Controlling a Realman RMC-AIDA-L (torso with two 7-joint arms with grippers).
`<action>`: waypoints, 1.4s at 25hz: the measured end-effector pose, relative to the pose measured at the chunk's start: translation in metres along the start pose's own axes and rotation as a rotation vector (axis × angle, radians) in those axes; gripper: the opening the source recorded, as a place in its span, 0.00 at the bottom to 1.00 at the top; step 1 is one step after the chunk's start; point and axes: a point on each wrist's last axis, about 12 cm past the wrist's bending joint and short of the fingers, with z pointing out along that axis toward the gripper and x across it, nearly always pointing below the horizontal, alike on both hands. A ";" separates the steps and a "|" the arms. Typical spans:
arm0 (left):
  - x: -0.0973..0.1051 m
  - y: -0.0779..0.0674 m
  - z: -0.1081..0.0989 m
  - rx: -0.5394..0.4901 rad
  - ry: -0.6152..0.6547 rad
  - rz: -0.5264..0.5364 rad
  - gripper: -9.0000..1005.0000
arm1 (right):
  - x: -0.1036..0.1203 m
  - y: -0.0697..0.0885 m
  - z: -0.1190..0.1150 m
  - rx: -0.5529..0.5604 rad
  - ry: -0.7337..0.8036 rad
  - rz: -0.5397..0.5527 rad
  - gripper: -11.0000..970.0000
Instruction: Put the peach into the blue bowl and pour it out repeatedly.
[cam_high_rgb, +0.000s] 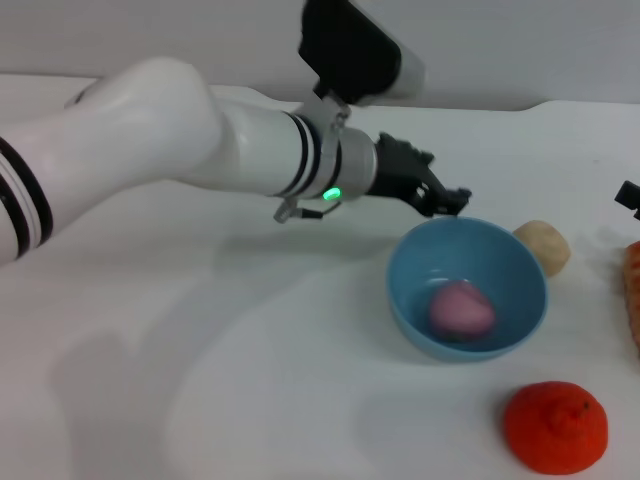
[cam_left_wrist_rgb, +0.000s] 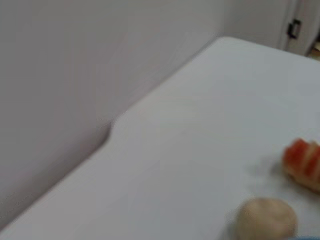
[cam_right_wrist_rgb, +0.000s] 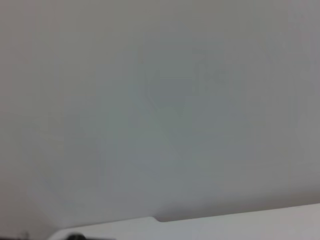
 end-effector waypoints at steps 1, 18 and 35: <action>-0.001 0.003 -0.001 -0.013 -0.010 -0.008 0.40 | 0.000 -0.001 0.000 0.009 0.001 -0.007 0.52; 0.060 0.004 -0.026 -0.547 -0.384 -0.014 0.81 | 0.040 -0.014 -0.006 0.363 -0.227 -0.289 0.52; 0.116 -0.023 -0.035 -0.584 -0.473 -0.111 0.81 | 0.080 0.011 -0.012 0.458 -0.317 -0.232 0.52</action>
